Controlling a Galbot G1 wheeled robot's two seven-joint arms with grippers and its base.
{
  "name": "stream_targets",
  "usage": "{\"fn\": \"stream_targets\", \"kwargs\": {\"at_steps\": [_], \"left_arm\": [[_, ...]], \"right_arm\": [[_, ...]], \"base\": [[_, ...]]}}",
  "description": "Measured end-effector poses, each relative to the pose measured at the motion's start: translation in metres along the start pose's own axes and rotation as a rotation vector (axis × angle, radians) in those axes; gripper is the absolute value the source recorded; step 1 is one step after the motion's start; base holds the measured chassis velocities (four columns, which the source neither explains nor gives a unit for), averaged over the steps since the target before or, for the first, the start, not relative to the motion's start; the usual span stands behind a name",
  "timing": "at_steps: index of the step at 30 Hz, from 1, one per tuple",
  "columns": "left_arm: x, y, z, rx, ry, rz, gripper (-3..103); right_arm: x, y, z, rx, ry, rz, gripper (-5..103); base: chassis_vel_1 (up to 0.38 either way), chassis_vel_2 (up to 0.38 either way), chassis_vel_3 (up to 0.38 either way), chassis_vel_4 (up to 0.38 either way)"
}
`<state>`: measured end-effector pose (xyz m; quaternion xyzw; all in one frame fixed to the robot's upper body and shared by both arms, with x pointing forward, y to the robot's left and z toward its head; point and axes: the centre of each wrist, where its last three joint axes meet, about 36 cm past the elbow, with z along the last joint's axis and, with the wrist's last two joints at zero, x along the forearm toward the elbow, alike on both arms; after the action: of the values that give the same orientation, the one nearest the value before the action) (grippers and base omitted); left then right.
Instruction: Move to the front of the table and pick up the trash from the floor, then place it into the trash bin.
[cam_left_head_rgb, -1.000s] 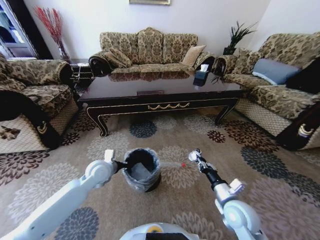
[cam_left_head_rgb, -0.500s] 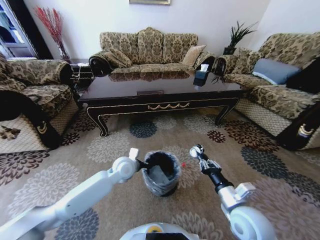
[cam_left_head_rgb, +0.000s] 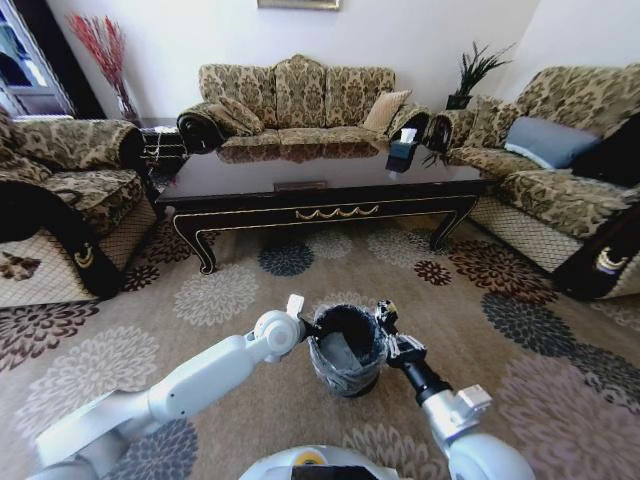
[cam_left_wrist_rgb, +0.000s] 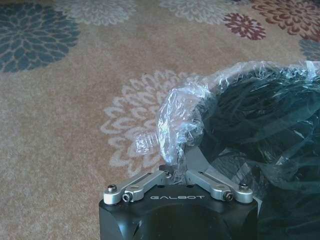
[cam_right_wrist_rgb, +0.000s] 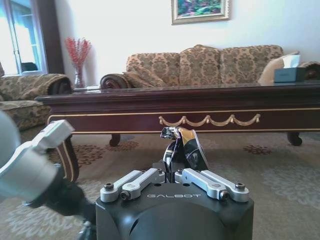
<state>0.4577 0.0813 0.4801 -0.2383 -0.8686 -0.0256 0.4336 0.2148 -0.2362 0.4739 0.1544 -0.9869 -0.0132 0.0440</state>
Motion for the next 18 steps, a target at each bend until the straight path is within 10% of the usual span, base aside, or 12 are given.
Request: {"fn": "stream_targets", "kwargs": {"at_steps": [11, 18], "left_arm": [[-0.003, -0.009, -0.001, -0.006, 0.002, 0.008, 0], [-0.001, -0.01, 0.002, -0.008, 0.003, 0.014, 0]], "right_arm": [[0.004, 0.01, 0.015, 0.035, 0.035, -0.028, 1], [0.003, 0.01, 0.017, 0.034, 0.041, -0.03, 25]], "base": [[0.0, 0.0, 0.0, 0.0], [0.0, 0.0, 0.0, 0.0]]}}
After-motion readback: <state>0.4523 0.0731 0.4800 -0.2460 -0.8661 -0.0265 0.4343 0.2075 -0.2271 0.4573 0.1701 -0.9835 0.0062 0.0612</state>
